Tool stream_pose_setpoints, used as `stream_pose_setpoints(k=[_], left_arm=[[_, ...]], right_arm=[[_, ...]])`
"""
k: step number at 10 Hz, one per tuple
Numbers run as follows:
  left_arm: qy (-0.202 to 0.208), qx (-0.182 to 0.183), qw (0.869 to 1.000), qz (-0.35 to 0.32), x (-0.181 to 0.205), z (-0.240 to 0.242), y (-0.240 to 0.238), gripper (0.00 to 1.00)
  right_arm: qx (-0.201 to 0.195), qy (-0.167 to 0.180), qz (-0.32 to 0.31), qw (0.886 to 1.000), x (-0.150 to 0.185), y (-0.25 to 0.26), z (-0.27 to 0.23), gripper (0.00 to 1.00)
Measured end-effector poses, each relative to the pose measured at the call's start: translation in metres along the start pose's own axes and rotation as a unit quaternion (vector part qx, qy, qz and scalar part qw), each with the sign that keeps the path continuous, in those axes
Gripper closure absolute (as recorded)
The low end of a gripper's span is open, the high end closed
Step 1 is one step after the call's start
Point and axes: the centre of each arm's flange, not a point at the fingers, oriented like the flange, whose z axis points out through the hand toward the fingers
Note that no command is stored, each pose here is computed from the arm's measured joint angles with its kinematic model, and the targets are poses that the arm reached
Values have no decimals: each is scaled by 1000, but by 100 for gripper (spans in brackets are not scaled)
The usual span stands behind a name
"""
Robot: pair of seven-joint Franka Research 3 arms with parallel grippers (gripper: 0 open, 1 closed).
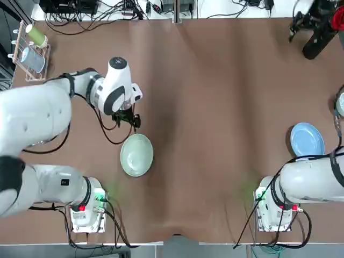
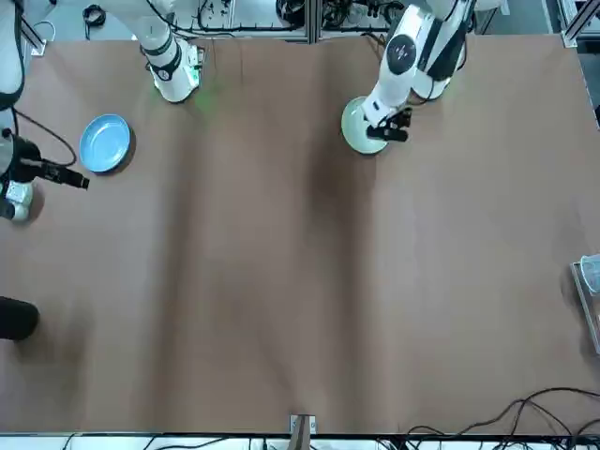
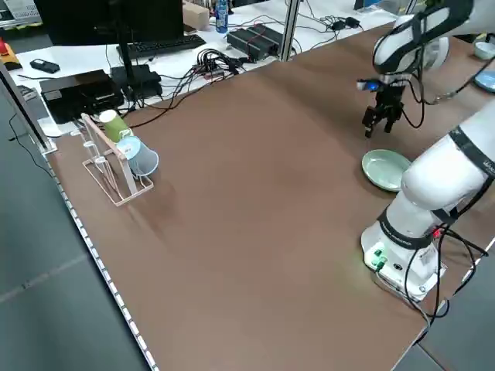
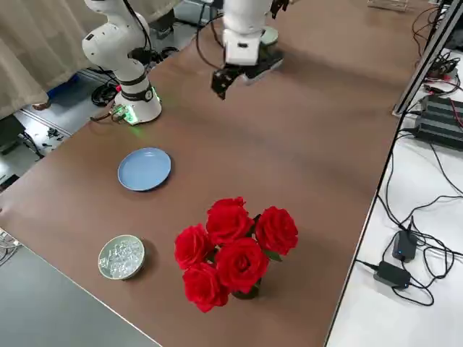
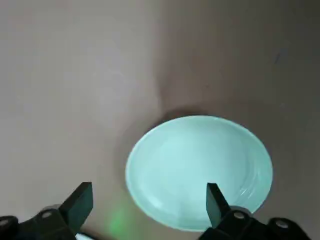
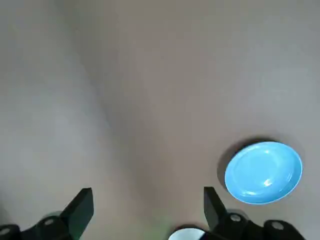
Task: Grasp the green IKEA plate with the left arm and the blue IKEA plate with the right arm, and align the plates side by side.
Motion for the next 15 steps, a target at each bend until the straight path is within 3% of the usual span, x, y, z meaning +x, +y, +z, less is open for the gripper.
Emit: stream_pose_setpoints(k=[2, 5, 10, 15], left_arm=[[-18, -19, 1000, -16, 9, 24, 6, 1], [-47, -31, 998, -27, 8, 55, 21, 1], [-62, -31, 997, -36, 3, 106, 48, 1], [-30, -42, 998, -30, 40, 93, 48, 0]], right_arm=[[14, -25, 47, 999, -22, 56, 54, 2], [32, -66, 63, 995, -47, 114, 136, 3], [66, -38, 37, 996, -89, 211, 246, 4], [72, -53, 2, 996, -82, 241, 322, 6]])
